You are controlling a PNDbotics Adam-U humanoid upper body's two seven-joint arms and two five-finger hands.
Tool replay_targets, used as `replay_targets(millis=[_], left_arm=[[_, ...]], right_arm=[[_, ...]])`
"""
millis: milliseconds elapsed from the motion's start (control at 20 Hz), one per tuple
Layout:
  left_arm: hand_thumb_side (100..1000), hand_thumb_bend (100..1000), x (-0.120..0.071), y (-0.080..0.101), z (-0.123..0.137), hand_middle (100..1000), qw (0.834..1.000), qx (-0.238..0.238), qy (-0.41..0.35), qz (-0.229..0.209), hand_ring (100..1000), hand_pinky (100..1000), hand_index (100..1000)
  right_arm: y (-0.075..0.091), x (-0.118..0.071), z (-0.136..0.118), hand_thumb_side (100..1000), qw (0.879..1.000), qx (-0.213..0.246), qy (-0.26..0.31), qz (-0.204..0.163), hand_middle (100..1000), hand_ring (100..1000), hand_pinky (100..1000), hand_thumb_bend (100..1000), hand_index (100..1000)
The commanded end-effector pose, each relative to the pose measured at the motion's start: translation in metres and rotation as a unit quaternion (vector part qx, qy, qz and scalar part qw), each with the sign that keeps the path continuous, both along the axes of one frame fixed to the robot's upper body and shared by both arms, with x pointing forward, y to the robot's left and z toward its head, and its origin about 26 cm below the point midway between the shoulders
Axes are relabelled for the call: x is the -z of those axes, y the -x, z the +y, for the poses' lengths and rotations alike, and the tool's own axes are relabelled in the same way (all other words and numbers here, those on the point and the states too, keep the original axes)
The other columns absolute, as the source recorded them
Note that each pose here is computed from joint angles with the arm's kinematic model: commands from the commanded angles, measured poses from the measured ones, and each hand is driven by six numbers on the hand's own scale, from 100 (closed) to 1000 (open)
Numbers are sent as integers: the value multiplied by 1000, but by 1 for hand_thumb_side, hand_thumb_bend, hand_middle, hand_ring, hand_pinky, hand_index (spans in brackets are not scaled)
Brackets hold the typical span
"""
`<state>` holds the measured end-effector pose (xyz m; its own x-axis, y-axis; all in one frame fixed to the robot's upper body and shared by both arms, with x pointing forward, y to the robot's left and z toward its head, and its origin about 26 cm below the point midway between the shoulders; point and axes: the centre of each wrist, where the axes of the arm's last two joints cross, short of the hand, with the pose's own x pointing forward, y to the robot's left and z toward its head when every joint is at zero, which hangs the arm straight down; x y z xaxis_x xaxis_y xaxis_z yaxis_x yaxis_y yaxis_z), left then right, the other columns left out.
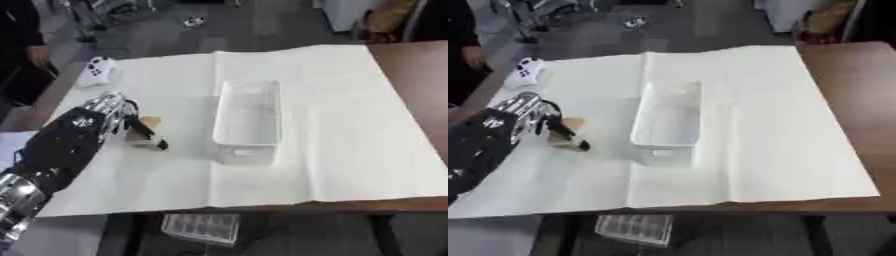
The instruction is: Pick up objects on the table and place them in the box.
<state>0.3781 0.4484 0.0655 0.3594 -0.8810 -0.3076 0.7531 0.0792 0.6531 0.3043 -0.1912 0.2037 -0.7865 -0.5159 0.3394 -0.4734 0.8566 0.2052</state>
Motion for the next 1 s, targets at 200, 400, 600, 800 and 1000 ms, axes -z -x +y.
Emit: replay_targets(millis=[200,400,600,800,1000], left_arm=[[900,100,-17,-3,6,565,998,2,-16,-53,517,469,688],[845,100,-21,-4,5,240,996,18,-21,-82,212,144,383],[730,100,-26,-4,4,100,991,38,-35,-127,100,100,214],[656,100,-32,-4,7,100,984,40,-37,-167,100,100,191],[584,100,-45,-5,8,100,976,44,-27,-212,100,100,184]], right_arm=[[2,-9,1,1000,1000,-3,2,-17,460,467,376,100,643],[2,-8,0,1000,1000,-1,4,-15,459,467,375,100,644],[2,-7,-2,1000,1000,3,7,-12,459,466,375,100,645],[2,-7,-3,1000,1000,6,9,-11,459,466,375,100,645],[3,-6,-4,1000,1000,10,11,-9,459,466,375,100,645]])
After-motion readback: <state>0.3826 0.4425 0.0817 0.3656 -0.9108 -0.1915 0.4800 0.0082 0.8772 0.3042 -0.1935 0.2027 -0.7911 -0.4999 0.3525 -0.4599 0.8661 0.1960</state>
